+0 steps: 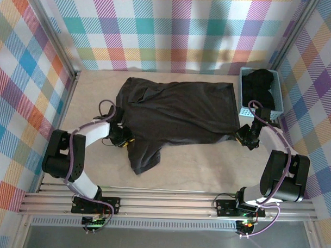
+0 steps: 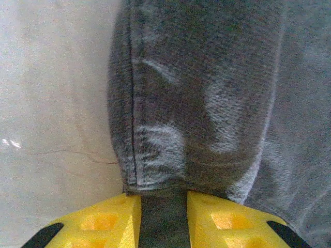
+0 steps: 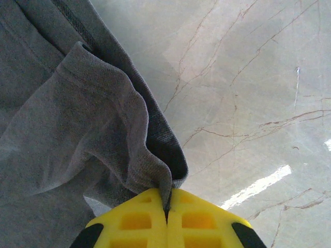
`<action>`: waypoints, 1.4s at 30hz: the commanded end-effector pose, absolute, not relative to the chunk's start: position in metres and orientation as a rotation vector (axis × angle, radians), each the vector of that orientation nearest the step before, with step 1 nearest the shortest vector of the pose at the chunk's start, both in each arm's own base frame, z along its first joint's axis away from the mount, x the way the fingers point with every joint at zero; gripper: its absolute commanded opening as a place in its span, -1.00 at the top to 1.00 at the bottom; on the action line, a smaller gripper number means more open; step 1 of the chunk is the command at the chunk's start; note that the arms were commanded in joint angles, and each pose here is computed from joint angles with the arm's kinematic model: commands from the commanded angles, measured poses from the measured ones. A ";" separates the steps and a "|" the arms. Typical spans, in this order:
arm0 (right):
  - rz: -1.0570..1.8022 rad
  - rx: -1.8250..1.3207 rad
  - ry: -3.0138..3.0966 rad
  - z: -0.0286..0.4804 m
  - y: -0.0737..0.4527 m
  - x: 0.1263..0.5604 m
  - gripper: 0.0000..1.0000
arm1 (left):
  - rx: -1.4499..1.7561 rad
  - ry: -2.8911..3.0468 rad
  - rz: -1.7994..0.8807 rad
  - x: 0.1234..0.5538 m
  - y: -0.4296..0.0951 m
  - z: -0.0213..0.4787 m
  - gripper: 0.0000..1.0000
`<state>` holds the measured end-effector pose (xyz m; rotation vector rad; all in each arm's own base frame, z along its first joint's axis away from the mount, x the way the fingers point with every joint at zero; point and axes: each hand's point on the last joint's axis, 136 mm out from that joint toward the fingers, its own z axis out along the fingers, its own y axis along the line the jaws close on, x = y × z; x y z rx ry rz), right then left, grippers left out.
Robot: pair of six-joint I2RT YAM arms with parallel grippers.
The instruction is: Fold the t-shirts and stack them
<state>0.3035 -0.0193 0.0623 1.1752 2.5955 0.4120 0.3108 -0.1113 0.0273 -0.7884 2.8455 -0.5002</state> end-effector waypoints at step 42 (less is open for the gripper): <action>0.460 1.159 2.593 0.067 -0.015 0.310 1.00 | -0.833 2.625 -0.690 0.328 -0.082 0.038 0.22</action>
